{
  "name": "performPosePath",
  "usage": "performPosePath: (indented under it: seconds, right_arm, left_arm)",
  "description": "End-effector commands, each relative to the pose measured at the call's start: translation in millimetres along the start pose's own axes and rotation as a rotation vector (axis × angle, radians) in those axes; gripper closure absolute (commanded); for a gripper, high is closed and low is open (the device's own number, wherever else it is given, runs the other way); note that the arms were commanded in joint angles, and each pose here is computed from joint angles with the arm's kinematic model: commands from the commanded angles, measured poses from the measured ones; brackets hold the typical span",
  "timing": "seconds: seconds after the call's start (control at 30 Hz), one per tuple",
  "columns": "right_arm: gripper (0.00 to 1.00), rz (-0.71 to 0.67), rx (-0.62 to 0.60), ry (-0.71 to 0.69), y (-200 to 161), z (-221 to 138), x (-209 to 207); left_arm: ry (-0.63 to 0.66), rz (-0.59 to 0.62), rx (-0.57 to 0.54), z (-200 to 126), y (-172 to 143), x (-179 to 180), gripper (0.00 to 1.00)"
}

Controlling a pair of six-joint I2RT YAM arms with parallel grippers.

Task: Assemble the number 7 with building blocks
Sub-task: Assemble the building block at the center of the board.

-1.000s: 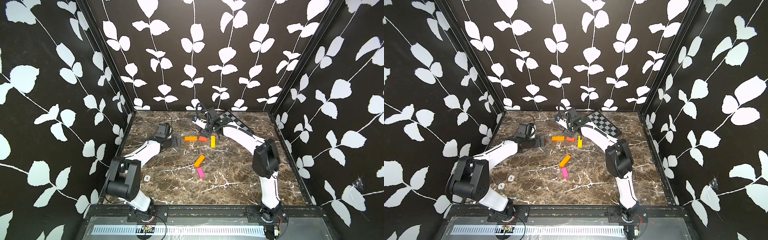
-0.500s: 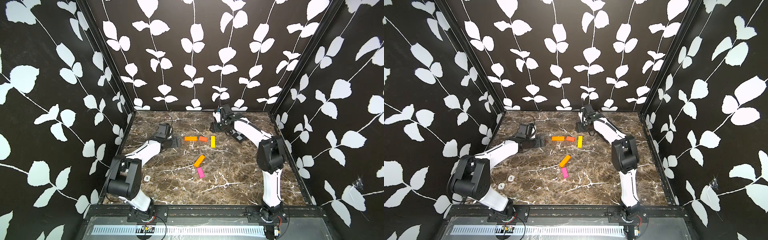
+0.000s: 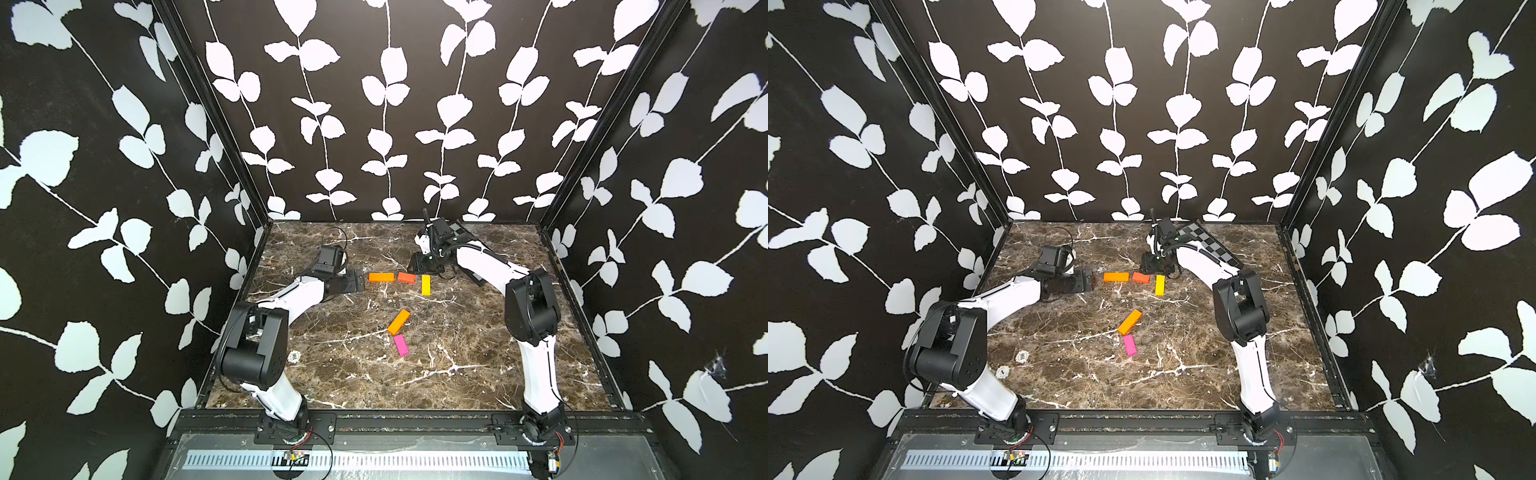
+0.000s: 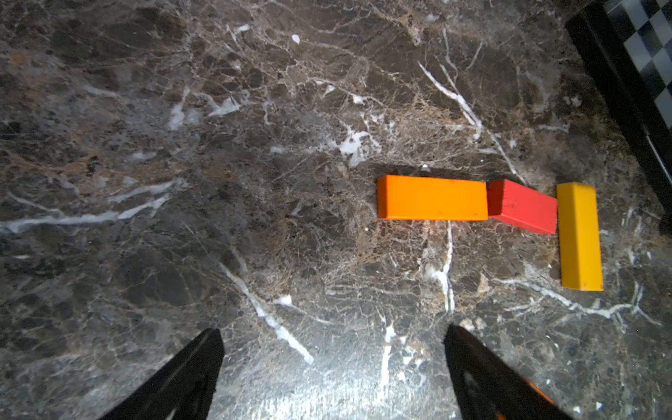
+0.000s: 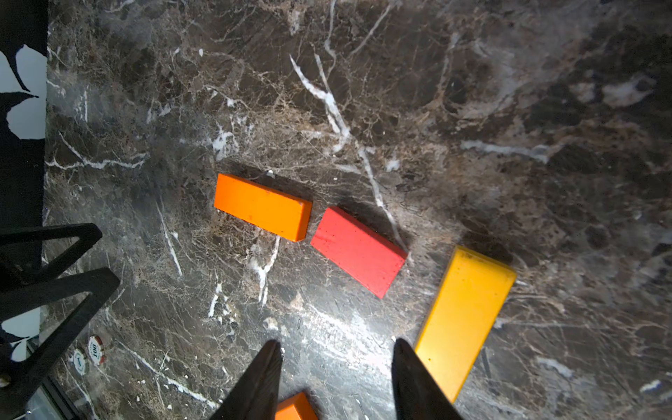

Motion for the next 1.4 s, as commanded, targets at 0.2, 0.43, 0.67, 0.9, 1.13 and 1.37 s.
performPosePath:
  seconds: [0.2, 0.43, 0.67, 0.9, 1.13, 1.37]
  right_arm:
    - [0.57, 0.063, 0.07, -0.035, -10, 28, -13]
    - [0.56, 0.08, 0.073, -0.041, -8, 34, -17]
    - [0.56, 0.088, 0.073, -0.053, -9, 38, -20]
    - [0.56, 0.092, 0.069, -0.059, -9, 43, -22]
    - [0.56, 0.094, 0.069, -0.06, -7, 46, -22]
    - [0.56, 0.096, 0.074, -0.062, -7, 50, -23]
  left_arm:
    - [-0.022, -0.007, -0.023, -4, 7, -1, 0.03]
    - [-0.024, -0.006, -0.022, -4, 7, -1, 0.03]
    - [-0.02, -0.007, -0.021, -5, 5, -1, 0.03]
    - [-0.018, -0.005, -0.021, -4, 4, 0, 0.03]
    - [-0.016, -0.007, -0.02, -4, 3, 0, 0.03]
    - [-0.016, -0.006, -0.02, -4, 3, 0, 0.03]
Point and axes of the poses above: each gripper's point midway between its finger pads, its own z axis out along the fingers, its own x axis along the line the jaws close on, y = z × x, the point moved 10 cm from there along -z, back along the fingers, and after that the axes turned 4 degrees about z, right-handed, at the moved point
